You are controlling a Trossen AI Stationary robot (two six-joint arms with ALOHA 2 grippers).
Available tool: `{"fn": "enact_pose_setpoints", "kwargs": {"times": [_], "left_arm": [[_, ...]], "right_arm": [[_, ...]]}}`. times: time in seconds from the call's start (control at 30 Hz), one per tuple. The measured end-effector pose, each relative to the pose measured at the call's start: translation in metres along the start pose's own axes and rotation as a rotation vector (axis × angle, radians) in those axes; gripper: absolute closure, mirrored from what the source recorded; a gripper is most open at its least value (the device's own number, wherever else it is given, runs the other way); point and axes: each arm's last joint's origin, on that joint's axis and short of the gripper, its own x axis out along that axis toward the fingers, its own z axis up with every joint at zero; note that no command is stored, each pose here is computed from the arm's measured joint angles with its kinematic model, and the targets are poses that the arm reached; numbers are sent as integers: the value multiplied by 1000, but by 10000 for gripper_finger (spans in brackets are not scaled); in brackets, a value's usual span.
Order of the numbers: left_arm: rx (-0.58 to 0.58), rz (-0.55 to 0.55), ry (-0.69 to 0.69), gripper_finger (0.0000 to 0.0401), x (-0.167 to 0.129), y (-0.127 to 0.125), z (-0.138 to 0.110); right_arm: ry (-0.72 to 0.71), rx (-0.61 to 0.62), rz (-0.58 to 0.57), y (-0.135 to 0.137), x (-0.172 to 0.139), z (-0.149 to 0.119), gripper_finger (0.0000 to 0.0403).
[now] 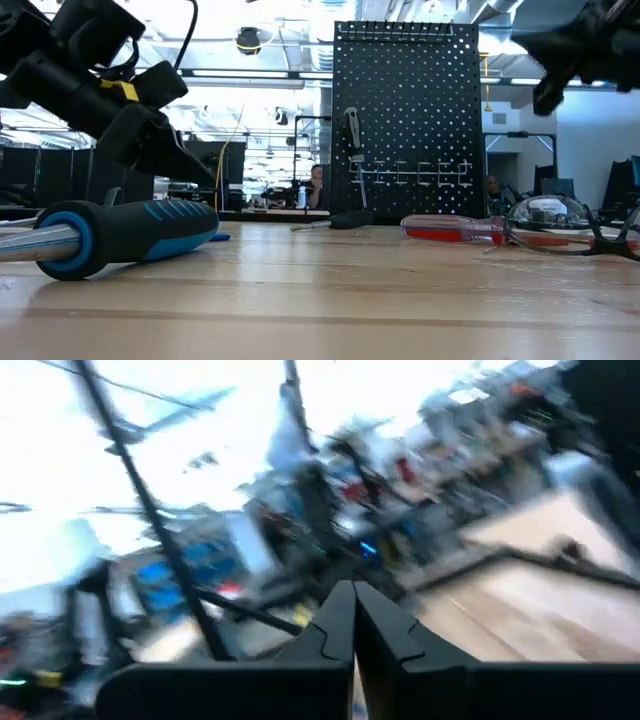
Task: Hang tools onto peg board
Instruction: Hang the right red screwdriver on the pegboard
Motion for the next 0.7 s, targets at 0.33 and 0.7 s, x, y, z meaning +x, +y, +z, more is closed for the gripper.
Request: {"fn": "enact_pose_setpoints", "kwargs": {"times": [0.33, 0.7], "left_arm": [[-24, -11, -80, 264, 0, -1, 9], [-65, -14, -84, 264, 0, -1, 9]], "right_arm": [[151, -83, 51, 17, 23, -7, 289], [492, -107, -145, 32, 74, -17, 166]]}}
